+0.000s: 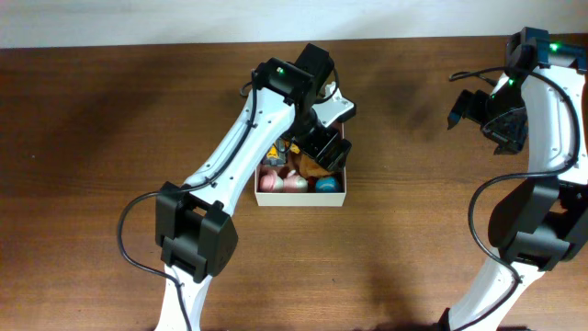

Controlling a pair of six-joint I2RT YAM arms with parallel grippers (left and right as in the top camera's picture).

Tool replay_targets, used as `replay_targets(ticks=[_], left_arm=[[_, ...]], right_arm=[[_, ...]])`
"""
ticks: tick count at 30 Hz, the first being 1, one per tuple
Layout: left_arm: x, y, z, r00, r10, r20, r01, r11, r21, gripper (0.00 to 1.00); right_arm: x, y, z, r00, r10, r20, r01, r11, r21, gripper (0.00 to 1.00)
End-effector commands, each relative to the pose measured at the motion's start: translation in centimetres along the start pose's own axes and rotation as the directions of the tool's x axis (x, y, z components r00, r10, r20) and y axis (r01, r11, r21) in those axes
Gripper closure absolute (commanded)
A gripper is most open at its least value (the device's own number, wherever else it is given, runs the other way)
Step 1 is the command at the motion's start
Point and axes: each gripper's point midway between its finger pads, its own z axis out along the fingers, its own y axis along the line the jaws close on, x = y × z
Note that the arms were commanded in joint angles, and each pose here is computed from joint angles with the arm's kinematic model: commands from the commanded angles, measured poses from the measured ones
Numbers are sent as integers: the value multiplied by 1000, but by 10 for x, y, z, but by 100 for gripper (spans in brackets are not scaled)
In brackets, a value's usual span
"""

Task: Pack container
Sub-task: 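Open the left gripper and lift it out of the box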

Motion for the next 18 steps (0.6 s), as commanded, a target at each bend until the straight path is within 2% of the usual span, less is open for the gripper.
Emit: replay_targets(ticks=[1, 6, 11, 14, 18], left_arm=[[-8, 1, -17, 997, -62, 44, 63, 997, -34, 0], [-4, 33, -62, 971, -212, 114, 235, 938, -254, 0], [-15, 34, -119, 955, -162, 247, 245, 902, -355, 0], [0, 44, -144, 965, -123, 233, 222, 855, -470, 0], [30, 63, -181, 962, -153, 224, 258, 768, -586, 0]], right_arm=[[0, -2, -6, 1000, 14, 17, -14, 1000, 3, 1], [0, -2, -6, 1000, 13, 17, -13, 1000, 3, 1], [0, -2, -6, 1000, 14, 17, -14, 1000, 3, 1], [0, -2, -6, 1000, 13, 17, -13, 1000, 3, 1], [0, -2, -6, 1000, 14, 17, -14, 1000, 3, 1]])
